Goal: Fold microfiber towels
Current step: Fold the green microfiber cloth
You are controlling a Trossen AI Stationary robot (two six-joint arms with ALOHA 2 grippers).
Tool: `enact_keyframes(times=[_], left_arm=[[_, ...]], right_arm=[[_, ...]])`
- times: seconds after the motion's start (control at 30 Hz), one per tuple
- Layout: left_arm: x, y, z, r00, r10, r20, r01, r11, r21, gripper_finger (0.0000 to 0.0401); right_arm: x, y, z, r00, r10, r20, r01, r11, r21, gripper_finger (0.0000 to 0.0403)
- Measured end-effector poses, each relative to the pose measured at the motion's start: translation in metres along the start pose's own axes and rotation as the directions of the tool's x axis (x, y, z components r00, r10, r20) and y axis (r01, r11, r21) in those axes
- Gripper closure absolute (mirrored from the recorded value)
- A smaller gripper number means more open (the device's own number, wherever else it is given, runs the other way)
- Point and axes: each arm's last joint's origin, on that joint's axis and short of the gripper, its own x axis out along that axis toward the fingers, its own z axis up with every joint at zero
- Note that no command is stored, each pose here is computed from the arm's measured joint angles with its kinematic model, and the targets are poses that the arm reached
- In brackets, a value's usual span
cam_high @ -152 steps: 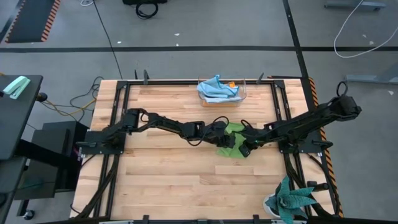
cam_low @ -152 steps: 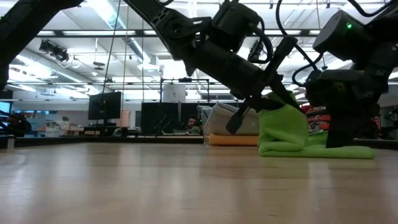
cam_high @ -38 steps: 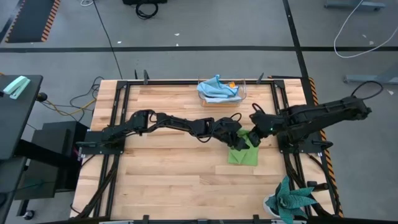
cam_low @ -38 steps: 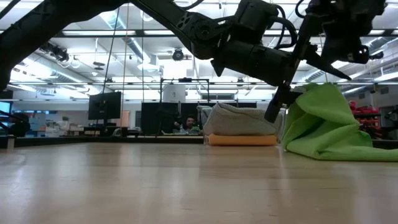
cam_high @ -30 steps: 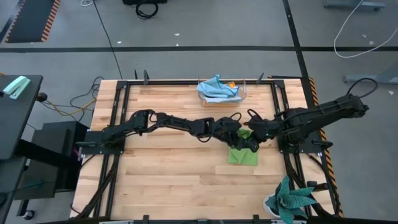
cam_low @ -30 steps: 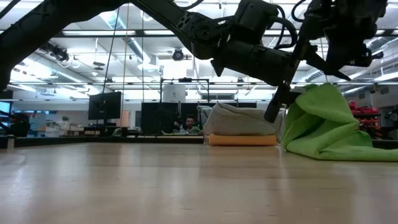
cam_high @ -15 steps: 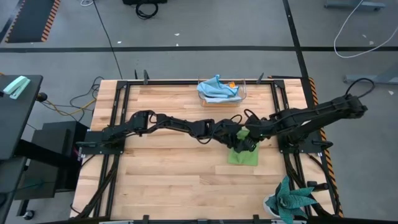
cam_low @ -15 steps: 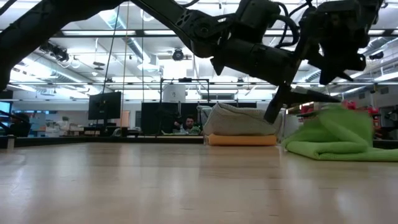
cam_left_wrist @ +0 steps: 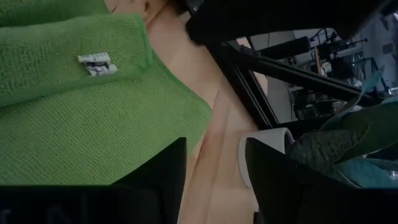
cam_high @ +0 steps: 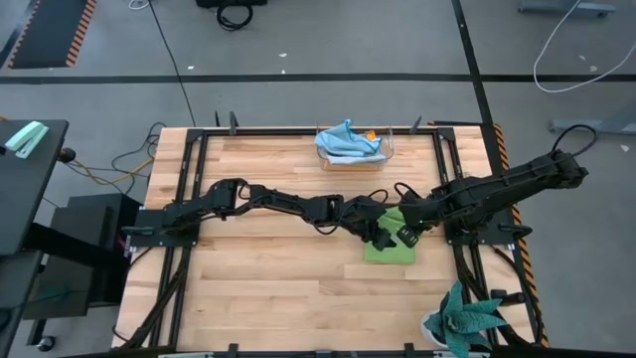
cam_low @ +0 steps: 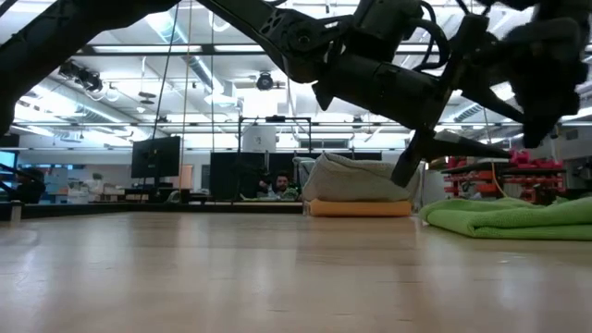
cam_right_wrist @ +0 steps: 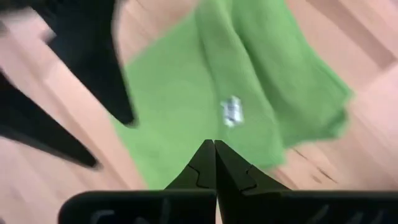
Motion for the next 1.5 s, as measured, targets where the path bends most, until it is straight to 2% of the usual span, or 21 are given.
enact_keyframes(times=[0.1, 0.2, 0.33, 0.43, 0.57, 0.73, 0.97, 1.5], left_arm=[[0.0, 0.002, -0.001, 1.0, 0.02, -0.015, -0.02, 1.0, -0.01, 0.0229], [-0.001, 0.01, -0.007, 0.992, 0.098, -0.086, -0.098, 0.995, -0.001, 0.0229], [-0.002, 0.018, -0.02, 0.965, 0.197, -0.176, -0.194, 0.98, 0.034, 0.0229], [-0.002, 0.019, -0.027, 0.95, 0.229, -0.212, -0.222, 0.973, 0.057, 0.0229], [-0.002, 0.018, -0.029, 0.949, 0.234, -0.21, -0.225, 0.972, 0.065, 0.0229], [-0.002, 0.019, -0.028, 0.95, 0.238, -0.203, -0.23, 0.971, 0.062, 0.0229], [-0.001, 0.018, -0.029, 0.95, 0.248, -0.191, -0.24, 0.969, 0.065, 0.0229], [-0.001, 0.02, -0.026, 0.95, 0.281, -0.138, -0.276, 0.959, 0.055, 0.0229]], right_arm=[[-0.002, -0.005, -0.006, 0.998, -0.059, -0.02, 0.059, 0.998, -0.014, 0.0403], [-0.002, -0.008, -0.008, 0.995, -0.093, -0.037, 0.092, 0.996, -0.015, 0.0403], [-0.002, -0.006, -0.008, 0.997, -0.068, -0.043, 0.066, 0.997, -0.032, 0.0403], [-0.001, -0.006, -0.008, 0.996, -0.058, -0.063, 0.055, 0.997, -0.046, 0.0403], [0.01, -0.01, -0.013, 0.994, -0.053, -0.097, 0.048, 0.997, -0.052, 0.0403], [0.036, -0.016, -0.024, 0.988, 0.021, -0.153, -0.03, 0.998, -0.054, 0.0403], [0.039, -0.016, -0.022, 0.993, 0.024, -0.118, -0.03, 0.998, -0.053, 0.0403], [0.054, -0.022, -0.026, 0.989, 0.064, -0.132, -0.072, 0.996, -0.051, 0.0403]])
